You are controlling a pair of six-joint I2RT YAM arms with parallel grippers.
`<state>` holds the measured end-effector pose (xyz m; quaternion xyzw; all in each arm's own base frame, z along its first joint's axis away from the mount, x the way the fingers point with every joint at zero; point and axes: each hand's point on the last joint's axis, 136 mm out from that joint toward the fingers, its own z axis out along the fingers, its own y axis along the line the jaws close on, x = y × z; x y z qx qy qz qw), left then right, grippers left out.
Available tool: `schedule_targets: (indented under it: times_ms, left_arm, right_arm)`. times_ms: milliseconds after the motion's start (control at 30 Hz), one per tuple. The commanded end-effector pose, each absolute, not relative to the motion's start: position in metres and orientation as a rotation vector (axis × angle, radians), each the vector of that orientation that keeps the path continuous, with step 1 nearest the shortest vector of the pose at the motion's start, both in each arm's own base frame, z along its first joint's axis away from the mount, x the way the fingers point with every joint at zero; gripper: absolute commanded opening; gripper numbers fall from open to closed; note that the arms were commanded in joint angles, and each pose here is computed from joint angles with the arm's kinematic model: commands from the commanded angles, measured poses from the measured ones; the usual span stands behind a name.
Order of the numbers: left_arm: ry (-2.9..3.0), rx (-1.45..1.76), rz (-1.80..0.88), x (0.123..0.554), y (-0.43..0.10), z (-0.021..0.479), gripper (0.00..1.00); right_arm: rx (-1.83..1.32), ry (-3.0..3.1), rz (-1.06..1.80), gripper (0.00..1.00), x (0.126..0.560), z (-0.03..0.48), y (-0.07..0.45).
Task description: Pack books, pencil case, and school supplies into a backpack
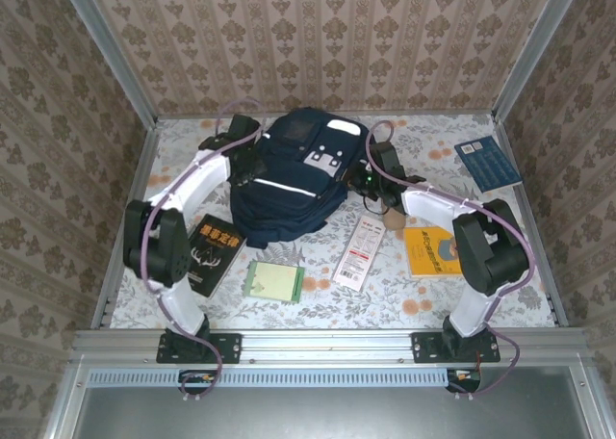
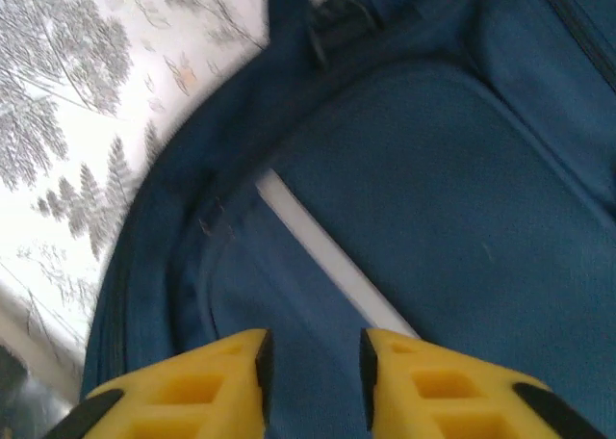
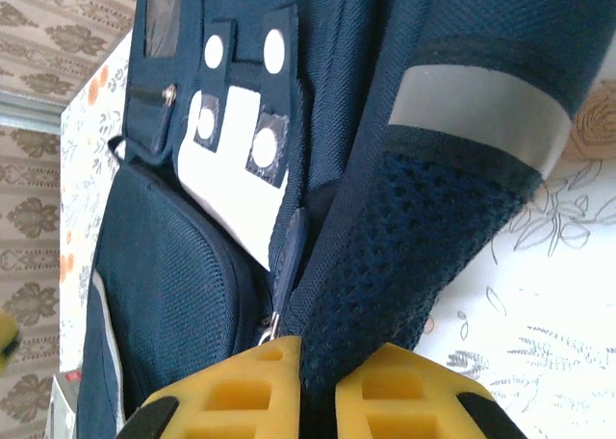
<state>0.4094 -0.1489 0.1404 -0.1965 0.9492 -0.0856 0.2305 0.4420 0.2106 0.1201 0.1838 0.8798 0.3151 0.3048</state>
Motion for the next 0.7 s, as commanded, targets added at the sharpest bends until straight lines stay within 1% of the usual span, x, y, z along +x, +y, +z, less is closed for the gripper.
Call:
schedule_targets:
  times_ms: [0,67,100,233,300,333,367,433,633,667]
  left_arm:
    - [2.650,-0.680,-0.458,0.357,-0.174,0.162,0.39]
    - [2.627,-0.744,-0.640,0.335,-0.201,0.165,0.47]
    - [2.615,-0.797,-0.694,0.328,-0.208,0.165,0.49]
    - [2.604,-0.944,-0.873,0.300,-0.244,0.156,0.52]
    - [2.587,-0.965,-0.957,0.297,-0.262,0.154,0.53]
    - [2.579,-0.969,-0.984,0.297,-0.271,0.154,0.56]
    - [2.575,-0.972,-0.987,0.299,-0.276,0.153,0.61]
    - [2.588,-0.983,-0.976,0.299,-0.282,0.148,0.66]
    - [2.610,-1.069,-0.915,0.297,-0.292,0.120,0.70]
    - [2.631,-1.091,-0.893,0.295,-0.293,0.113,0.74]
  right_arm:
    - [0.492,2.258,0.856,0.03,0.463,0.140,0.218]
    - [0.496,2.258,0.837,0.04,0.466,0.138,0.219]
    - [0.497,2.257,0.835,0.04,0.467,0.138,0.220]
    - [0.506,2.255,0.810,0.05,0.473,0.135,0.220]
    - [0.512,2.255,0.812,0.05,0.474,0.133,0.221]
    - [0.510,2.253,0.811,0.06,0.475,0.134,0.222]
    - [0.508,2.254,0.808,0.06,0.475,0.134,0.223]
    - [0.508,2.258,0.799,0.07,0.475,0.132,0.223]
    - [0.517,2.255,0.811,0.08,0.474,0.133,0.223]
    - [0.515,2.253,0.818,0.08,0.474,0.134,0.224]
